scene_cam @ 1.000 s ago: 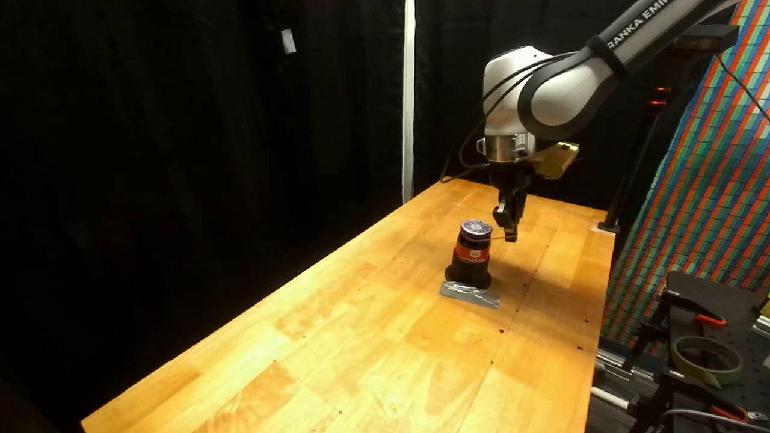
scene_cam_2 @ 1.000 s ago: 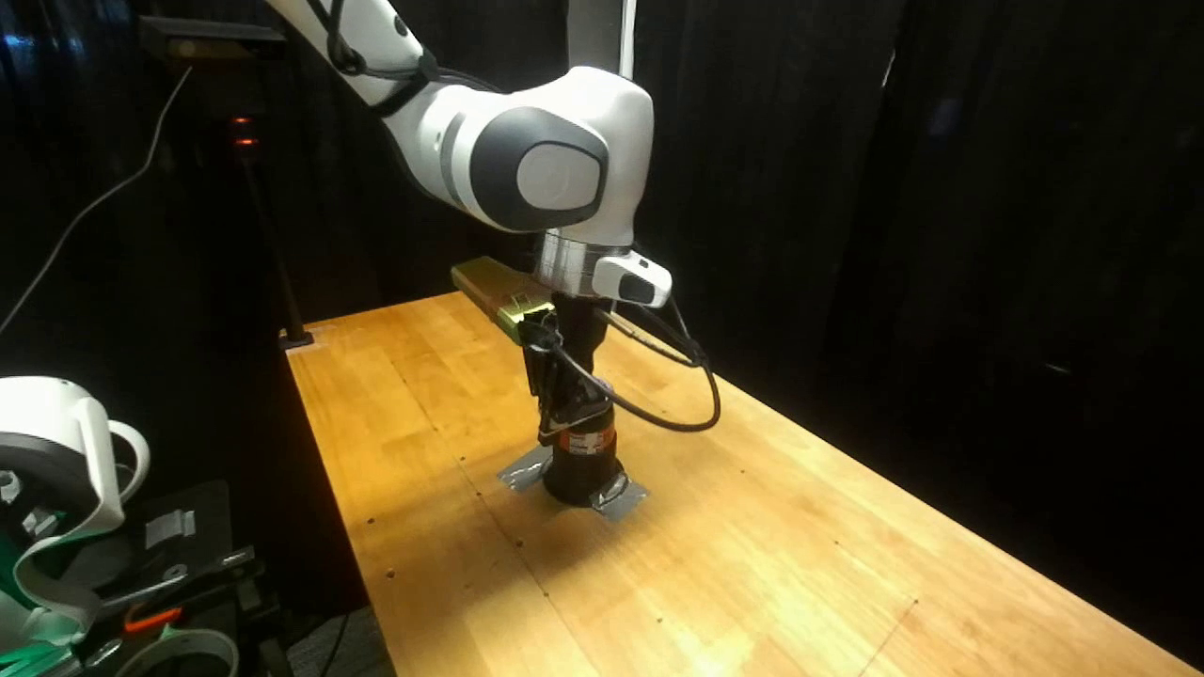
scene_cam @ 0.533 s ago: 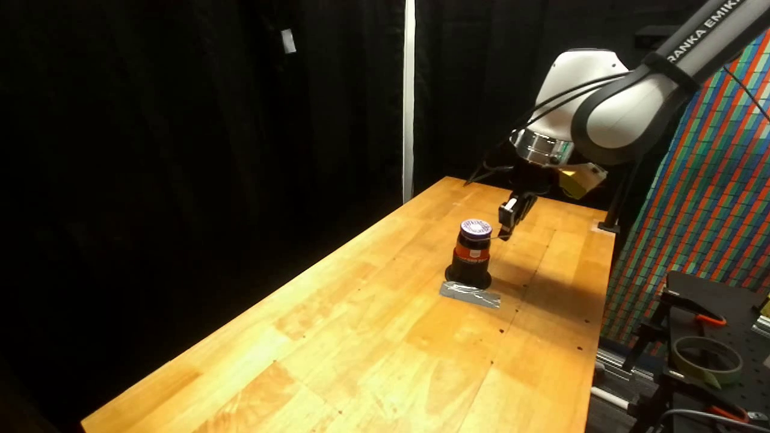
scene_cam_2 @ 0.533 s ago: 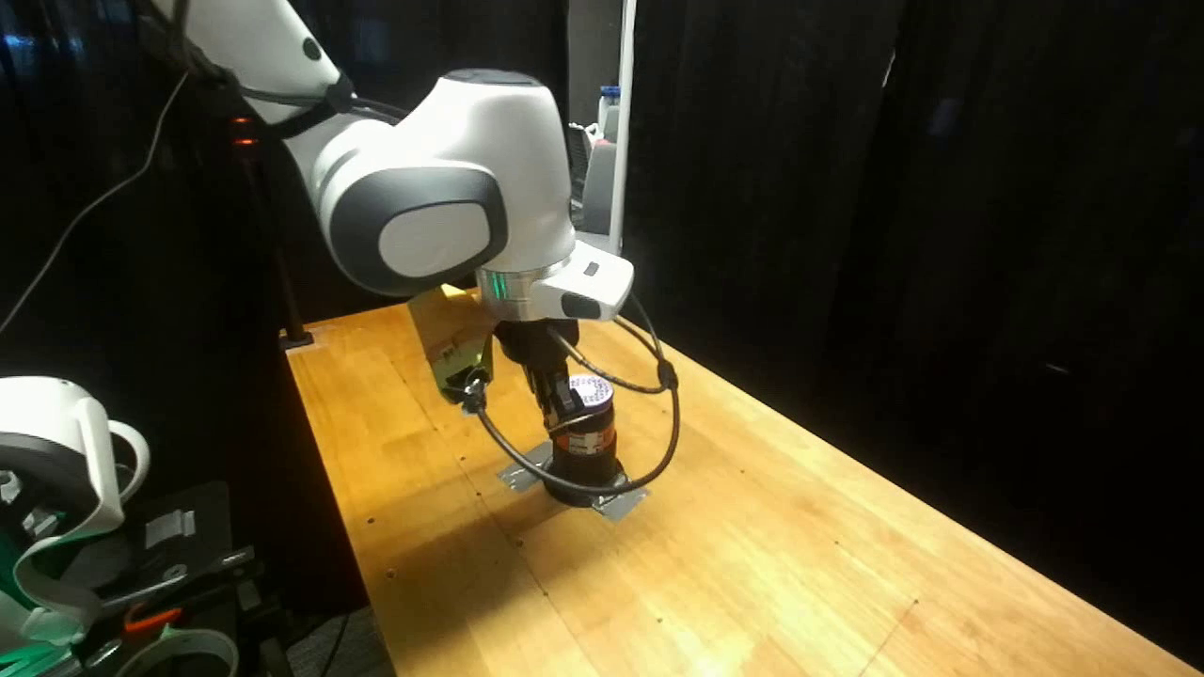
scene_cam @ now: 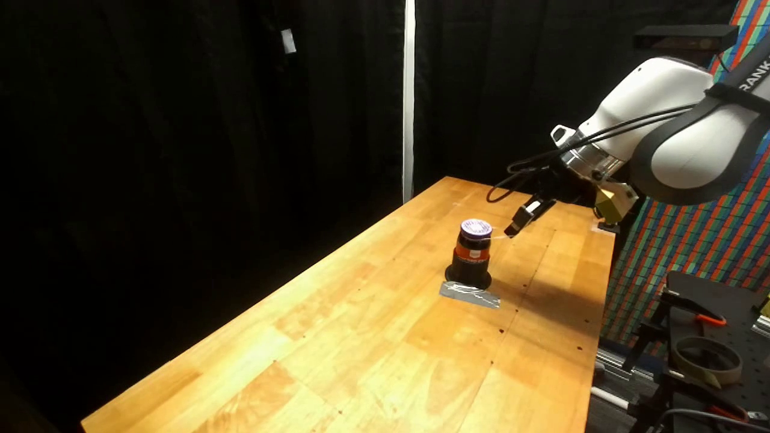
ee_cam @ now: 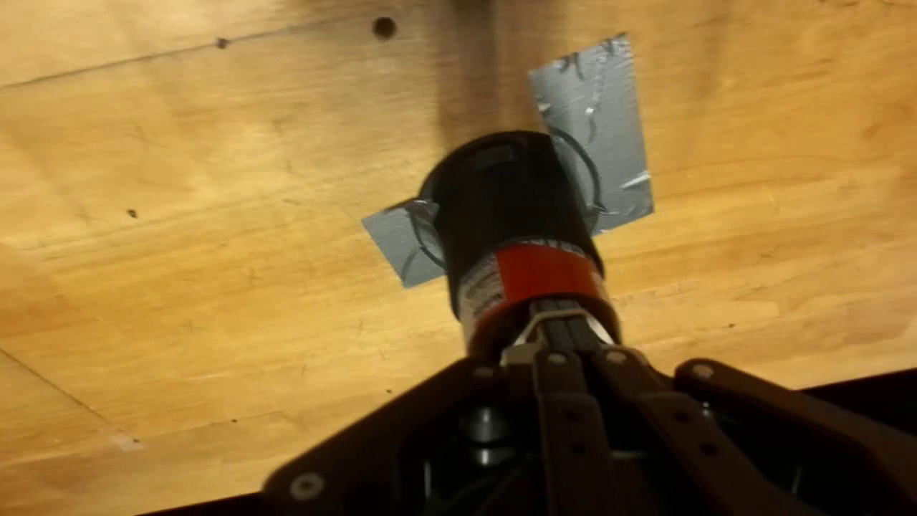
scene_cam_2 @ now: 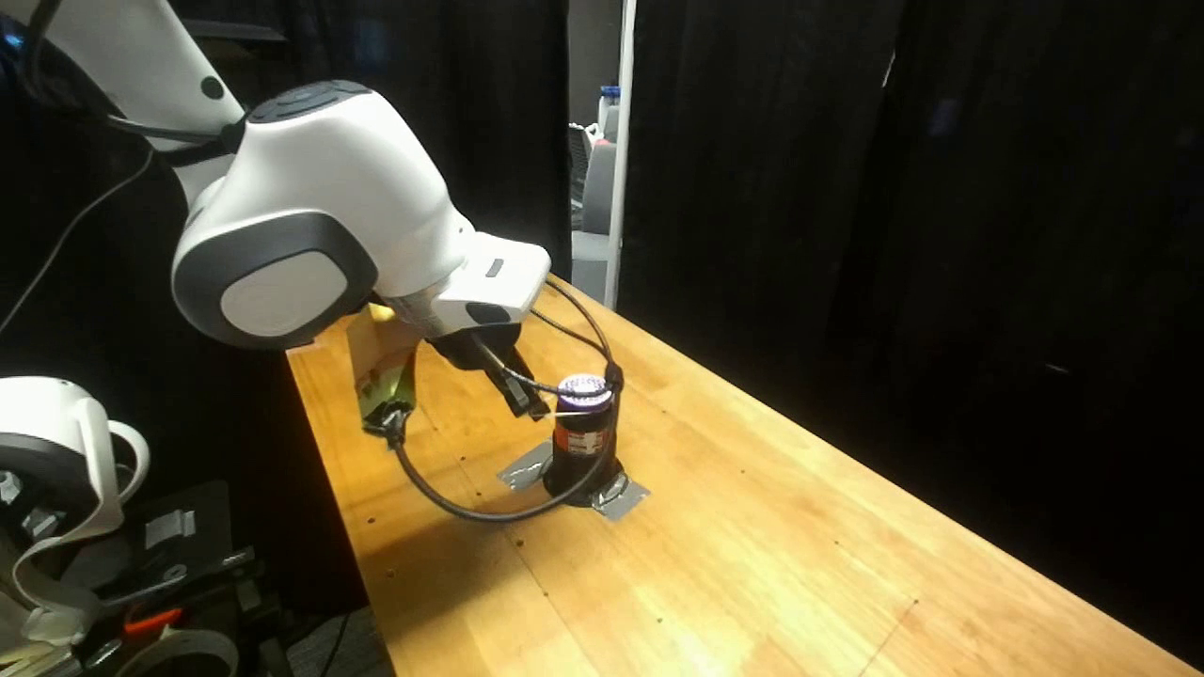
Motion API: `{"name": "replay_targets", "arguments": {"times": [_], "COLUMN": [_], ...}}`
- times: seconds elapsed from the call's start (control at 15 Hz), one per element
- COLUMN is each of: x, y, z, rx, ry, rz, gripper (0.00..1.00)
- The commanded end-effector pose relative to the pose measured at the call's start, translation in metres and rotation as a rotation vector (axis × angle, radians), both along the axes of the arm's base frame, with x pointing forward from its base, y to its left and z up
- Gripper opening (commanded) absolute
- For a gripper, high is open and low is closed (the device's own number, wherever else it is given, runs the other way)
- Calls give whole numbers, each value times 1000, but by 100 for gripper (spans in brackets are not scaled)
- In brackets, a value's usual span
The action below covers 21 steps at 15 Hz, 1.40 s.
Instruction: Put the rubber band on the jar.
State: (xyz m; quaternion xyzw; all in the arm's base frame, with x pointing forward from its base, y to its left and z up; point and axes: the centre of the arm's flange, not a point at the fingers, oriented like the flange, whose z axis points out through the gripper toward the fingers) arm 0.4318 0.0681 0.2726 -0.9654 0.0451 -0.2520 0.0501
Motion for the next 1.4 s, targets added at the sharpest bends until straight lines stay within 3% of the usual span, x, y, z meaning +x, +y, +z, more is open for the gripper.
{"name": "replay_targets", "arguments": {"times": [0.0, 0.27, 0.87, 1.33], "x": [-31, -40, -43, -52], "y": [-3, 23, -33, -55], "z": [-1, 6, -25, -29], "rx": [99, 141, 154, 195], "ry": [-142, -270, -266, -430], "rz": [36, 87, 120, 75], "gripper": [0, 0, 0, 0]}}
